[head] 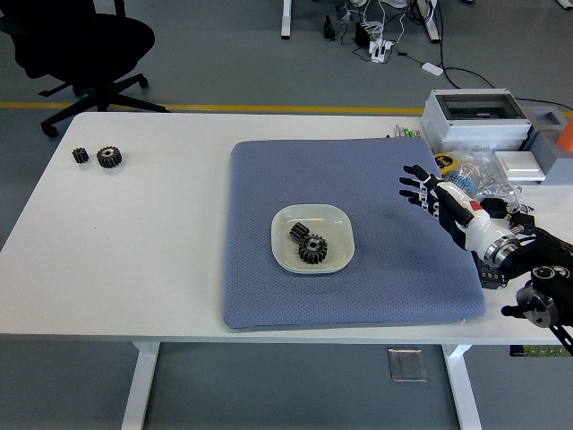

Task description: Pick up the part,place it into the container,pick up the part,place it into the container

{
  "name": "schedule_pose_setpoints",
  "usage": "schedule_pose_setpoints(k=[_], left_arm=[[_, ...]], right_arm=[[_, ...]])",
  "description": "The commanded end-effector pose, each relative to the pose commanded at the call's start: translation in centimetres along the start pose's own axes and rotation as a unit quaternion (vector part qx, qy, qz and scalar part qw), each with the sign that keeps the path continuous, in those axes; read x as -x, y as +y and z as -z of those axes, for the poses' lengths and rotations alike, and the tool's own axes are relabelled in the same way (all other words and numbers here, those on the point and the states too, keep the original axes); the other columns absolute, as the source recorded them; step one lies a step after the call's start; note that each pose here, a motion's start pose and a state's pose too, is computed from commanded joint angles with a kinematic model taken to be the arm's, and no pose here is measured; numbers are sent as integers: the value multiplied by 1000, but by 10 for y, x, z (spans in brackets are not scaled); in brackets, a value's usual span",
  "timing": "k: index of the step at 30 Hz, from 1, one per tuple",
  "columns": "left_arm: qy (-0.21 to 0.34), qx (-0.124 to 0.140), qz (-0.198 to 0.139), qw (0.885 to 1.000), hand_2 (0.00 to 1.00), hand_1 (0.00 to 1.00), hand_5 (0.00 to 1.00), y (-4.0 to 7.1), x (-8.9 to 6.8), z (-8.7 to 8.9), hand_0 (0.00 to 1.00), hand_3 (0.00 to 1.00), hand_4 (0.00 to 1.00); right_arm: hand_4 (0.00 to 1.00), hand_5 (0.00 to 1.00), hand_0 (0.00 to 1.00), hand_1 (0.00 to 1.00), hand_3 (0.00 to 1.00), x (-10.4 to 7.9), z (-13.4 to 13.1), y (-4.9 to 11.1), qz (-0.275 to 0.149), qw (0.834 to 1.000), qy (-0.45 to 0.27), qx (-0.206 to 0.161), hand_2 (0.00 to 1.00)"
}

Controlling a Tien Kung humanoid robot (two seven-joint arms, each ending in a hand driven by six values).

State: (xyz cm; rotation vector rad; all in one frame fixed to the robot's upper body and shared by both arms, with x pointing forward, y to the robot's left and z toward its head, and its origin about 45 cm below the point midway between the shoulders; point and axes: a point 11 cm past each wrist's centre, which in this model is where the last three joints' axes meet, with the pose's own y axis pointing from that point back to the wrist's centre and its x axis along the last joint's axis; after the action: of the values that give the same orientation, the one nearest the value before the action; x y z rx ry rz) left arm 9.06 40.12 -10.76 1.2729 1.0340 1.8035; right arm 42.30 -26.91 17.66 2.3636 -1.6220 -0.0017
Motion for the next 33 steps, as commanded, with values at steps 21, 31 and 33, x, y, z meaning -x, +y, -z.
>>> schedule_pose_setpoints(k=[21,31,33], left_arm=[[-4,-4,1,1000,655,629,568,0,0,4,629,557,644],[-7,-6,0,1000,657,628,567,0,0,6,629,557,643],[-8,-6,0,1000,657,628,567,0,0,7,629,557,643]], right_arm=[[998,998,998,922,994,-16,-37,12,-34,998,-7,46,961],[998,998,998,900,950,-34,-41,25,-100,993,-56,-4,936],[998,998,998,900,950,-36,-44,29,-114,991,-74,-14,936]])
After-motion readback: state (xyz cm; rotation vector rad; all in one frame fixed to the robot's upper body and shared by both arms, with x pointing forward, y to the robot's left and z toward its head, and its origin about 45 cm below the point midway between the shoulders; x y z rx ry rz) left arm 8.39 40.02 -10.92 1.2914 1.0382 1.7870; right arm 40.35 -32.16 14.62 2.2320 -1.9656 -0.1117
